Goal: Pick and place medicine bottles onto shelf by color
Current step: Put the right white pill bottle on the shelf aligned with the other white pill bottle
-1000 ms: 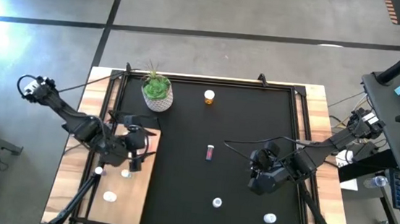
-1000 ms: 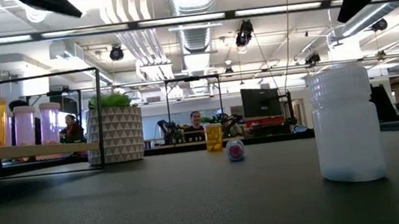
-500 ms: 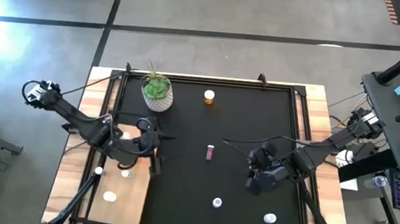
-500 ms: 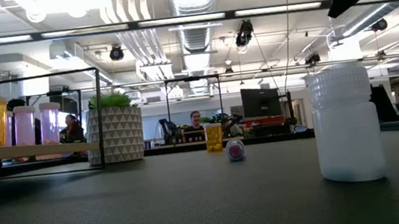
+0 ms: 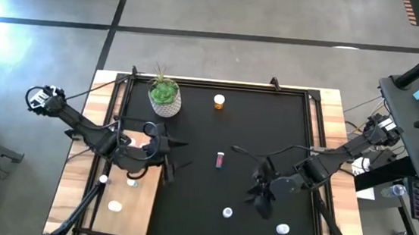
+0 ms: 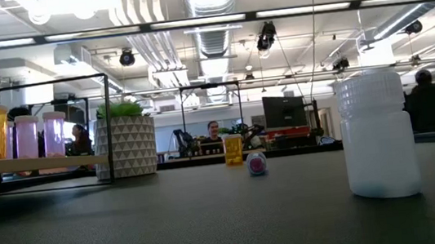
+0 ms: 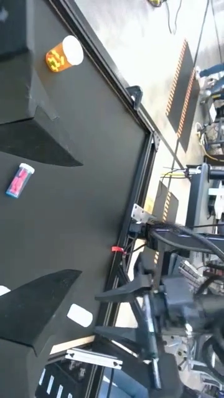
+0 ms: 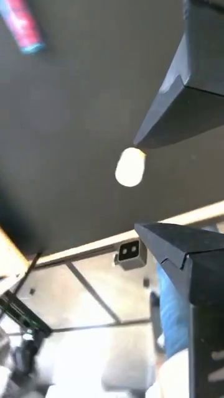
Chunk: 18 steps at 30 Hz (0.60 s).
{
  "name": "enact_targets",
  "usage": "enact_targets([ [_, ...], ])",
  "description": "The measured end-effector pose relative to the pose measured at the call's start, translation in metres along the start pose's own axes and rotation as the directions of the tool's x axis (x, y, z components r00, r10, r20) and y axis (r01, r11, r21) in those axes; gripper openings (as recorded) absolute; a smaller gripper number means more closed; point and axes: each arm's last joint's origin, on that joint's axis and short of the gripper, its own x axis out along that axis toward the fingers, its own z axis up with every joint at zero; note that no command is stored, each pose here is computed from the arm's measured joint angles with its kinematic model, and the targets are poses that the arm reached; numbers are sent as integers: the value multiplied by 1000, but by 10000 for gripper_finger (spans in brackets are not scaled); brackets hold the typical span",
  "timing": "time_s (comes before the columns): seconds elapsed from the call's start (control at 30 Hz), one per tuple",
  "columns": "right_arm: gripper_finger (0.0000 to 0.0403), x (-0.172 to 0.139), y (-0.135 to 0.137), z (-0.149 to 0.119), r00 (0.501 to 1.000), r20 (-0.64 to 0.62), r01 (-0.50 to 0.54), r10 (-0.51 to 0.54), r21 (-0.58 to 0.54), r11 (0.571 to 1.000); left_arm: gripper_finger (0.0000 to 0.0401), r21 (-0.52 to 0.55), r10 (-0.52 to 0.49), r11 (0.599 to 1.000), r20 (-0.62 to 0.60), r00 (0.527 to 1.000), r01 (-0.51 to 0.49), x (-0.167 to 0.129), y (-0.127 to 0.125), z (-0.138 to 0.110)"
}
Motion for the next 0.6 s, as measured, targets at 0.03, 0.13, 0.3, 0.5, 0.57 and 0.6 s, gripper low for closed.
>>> enact_targets([
  [0.03, 194, 0, 0, -3, 1000, -12, 13, -12, 48, 999, 270, 0, 2, 1000, 3, 1000, -2, 0, 1, 1],
  [0.13, 194, 2, -4, -11, 995, -69, 79, -67, 186, 979, 270, -6, 6, 1000, 9, 1000, -5, -1, 3, 3],
  [0.3, 194, 7, 7, -22, 990, -139, 28, 9, 260, 965, 270, 43, 8, 999, 14, 1000, -8, -2, 5, 4],
  [0.5, 194, 13, 12, -23, 991, -128, -14, 46, 241, 970, 270, 65, 9, 998, 15, 1000, -10, -2, 5, 5],
  [0.57, 194, 13, 12, -24, 990, -133, -17, 47, 223, 975, 270, 64, 9, 998, 15, 1000, -10, -2, 5, 5],
  [0.6, 194, 13, 13, -24, 990, -135, -21, 49, 206, 978, 270, 64, 9, 998, 15, 1000, -10, -2, 5, 5],
])
